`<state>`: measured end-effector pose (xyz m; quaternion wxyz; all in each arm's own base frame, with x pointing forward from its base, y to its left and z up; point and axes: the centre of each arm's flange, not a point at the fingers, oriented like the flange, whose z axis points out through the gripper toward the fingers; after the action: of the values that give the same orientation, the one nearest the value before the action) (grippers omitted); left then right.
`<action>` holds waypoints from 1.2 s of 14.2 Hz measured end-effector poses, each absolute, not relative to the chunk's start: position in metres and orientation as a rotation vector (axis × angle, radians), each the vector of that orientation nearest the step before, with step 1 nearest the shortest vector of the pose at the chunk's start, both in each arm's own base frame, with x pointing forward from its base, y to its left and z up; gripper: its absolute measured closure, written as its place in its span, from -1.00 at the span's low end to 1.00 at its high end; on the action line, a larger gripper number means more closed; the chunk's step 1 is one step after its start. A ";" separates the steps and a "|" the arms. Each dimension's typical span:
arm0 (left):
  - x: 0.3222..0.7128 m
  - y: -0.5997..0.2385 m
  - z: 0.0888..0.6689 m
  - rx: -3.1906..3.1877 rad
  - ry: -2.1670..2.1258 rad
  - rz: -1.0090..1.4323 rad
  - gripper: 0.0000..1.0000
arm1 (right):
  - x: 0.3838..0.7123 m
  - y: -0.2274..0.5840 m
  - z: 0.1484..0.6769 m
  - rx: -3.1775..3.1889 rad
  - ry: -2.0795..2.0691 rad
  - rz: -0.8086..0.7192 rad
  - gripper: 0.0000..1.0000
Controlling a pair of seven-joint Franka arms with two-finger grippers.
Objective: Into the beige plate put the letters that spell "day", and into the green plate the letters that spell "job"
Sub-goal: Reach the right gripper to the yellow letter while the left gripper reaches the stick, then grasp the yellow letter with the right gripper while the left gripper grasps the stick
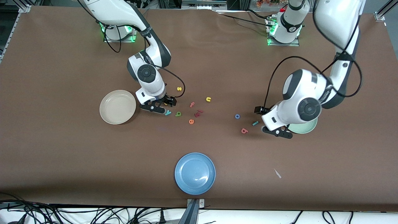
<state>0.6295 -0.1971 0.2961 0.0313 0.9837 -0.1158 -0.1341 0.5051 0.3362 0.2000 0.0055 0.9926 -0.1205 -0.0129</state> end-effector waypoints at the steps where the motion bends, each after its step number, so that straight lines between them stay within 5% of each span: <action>1: 0.629 -0.201 0.289 3.032 -0.368 -0.417 -1.00 | 0.505 0.336 0.199 3.113 -0.401 -0.054 -1.00; 13: 0.616 -0.247 0.201 3.158 -0.607 -0.368 -0.71 | 0.499 0.337 0.178 3.112 -0.441 -0.114 -0.87; 16: 0.615 -0.247 0.190 3.154 -0.633 -0.366 -0.43 | 0.499 0.337 0.178 3.115 -0.426 -0.113 -0.61; 17: 0.614 -0.247 0.186 3.152 -0.639 -0.375 -0.43 | 0.499 0.337 0.178 3.116 -0.421 -0.113 -0.36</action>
<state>0.6140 -0.2472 0.1862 -0.0482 0.9723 -0.1971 -0.1157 0.4993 0.3374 0.1782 -0.0023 0.9903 -0.1339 -0.0360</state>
